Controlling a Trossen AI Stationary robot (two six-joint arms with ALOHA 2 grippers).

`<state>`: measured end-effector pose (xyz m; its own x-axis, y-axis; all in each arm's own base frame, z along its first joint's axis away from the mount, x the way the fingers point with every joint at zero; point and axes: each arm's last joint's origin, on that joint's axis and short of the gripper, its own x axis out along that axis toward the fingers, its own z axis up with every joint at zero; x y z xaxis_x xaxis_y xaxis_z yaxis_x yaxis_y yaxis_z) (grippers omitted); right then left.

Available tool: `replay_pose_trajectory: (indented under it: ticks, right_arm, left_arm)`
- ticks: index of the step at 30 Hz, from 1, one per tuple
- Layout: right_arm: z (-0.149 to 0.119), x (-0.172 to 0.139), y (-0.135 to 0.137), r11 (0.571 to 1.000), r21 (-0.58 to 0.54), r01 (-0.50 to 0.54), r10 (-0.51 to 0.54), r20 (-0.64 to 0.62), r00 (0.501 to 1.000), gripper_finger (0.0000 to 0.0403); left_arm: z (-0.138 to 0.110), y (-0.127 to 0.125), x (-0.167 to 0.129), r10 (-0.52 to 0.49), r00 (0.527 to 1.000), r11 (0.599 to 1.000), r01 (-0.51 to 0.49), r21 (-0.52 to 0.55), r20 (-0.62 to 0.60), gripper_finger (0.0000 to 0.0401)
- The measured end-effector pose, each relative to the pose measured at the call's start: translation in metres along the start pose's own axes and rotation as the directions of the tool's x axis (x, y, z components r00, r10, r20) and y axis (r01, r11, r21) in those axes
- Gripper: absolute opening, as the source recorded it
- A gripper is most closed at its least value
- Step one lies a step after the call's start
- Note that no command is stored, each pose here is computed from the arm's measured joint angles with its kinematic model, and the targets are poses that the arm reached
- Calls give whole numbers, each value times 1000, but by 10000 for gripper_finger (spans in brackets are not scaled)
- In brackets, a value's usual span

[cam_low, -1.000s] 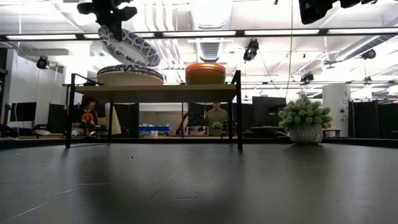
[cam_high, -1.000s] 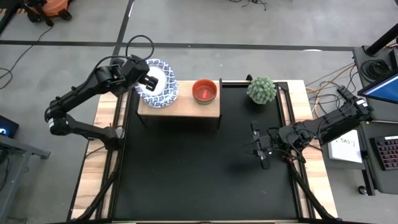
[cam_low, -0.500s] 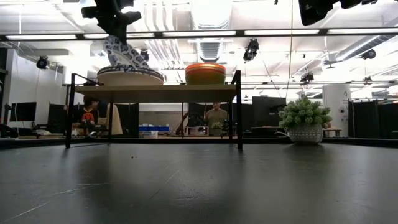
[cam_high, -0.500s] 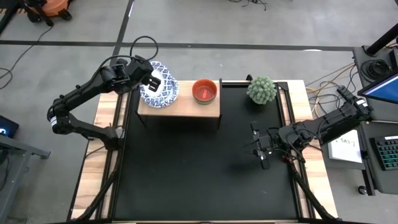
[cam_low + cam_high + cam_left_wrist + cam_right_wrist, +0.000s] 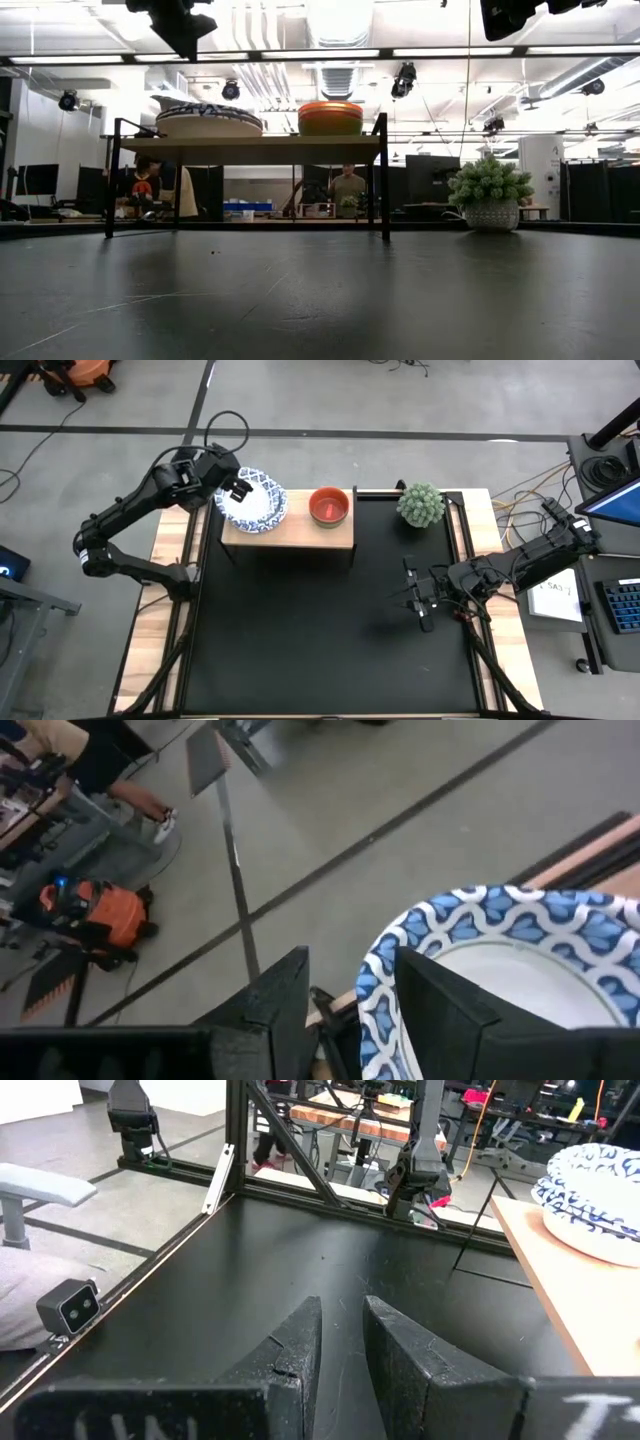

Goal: Place and stack bowls onto a shelf
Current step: Stack the white bowl on top of the other white bowl on the shelf

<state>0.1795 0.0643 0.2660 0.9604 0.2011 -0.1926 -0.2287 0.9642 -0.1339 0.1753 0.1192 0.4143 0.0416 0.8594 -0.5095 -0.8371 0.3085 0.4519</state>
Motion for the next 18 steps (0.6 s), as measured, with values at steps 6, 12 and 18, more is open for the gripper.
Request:
replay_pose_trajectory:
  ticks: [6,12,18]
  right_arm:
    - [0,0,0,1000,0,0,0,0,1000,68]
    - [0,0,0,1000,0,0,0,0,1000,68]
    - [0,0,0,1000,0,0,0,1,1000,68]
  left_arm:
    - [-9,-1,11,40,997,999,-37,37,-70,108]
    - [-26,-1,38,120,979,993,-120,11,-165,74]
    - [-41,-9,61,146,969,989,-150,-8,-198,58]
